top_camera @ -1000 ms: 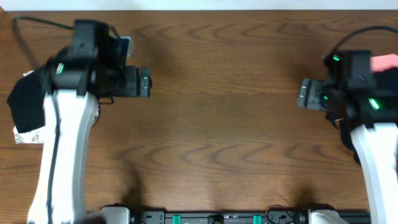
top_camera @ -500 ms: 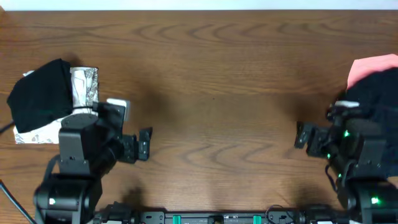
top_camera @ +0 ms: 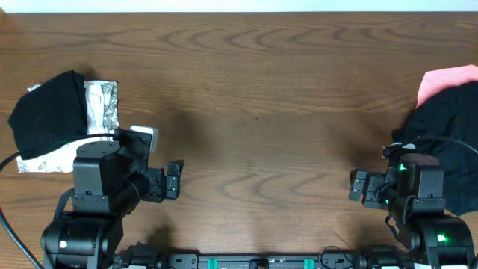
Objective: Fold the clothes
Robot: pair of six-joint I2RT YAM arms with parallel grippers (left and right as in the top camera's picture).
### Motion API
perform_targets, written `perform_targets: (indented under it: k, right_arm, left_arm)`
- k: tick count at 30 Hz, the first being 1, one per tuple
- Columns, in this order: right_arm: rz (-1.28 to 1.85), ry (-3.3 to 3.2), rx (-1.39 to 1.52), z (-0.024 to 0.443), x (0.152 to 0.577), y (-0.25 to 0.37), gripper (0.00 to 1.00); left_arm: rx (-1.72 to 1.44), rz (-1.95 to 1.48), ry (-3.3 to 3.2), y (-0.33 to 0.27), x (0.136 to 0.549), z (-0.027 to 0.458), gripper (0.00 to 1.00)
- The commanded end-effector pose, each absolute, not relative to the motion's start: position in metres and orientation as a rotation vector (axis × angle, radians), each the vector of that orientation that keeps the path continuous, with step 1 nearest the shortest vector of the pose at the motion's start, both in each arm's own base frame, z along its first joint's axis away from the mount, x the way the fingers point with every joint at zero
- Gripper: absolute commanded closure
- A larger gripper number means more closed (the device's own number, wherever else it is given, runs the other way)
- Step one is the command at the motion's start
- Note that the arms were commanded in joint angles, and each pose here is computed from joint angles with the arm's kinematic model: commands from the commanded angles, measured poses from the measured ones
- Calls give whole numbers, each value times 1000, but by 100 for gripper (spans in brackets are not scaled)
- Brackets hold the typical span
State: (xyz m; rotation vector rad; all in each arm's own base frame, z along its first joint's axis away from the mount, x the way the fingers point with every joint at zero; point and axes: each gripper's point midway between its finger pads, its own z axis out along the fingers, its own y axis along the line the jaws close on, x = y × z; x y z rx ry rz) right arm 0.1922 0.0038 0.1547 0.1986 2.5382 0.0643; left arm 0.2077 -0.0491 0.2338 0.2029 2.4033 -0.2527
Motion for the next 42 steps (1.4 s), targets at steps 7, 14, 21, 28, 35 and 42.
perform_targets:
  k: [7, 14, 21, 28, 35, 42]
  right_arm:
    - [69, 2534, 202, 155, 192, 4, 1]
    - [85, 2417, 191, 171, 182, 4, 1]
    - [55, 2253, 188, 186, 165, -3, 1]
    - [62, 2139, 170, 172, 164, -3, 1]
    - [90, 1995, 156, 164, 181, 0, 1]
    - [81, 1877, 100, 167, 208, 3, 1]
  left_arm:
    - [220, -247, 2400, -49, 207, 234, 2]
    - [220, -247, 2400, -49, 207, 234, 2]
    - [220, -247, 2400, -49, 207, 234, 2]
    - [220, -247, 2400, -49, 207, 234, 2]
    - [220, -247, 2400, -49, 207, 234, 2]
    - [220, -247, 2400, -49, 207, 234, 2]
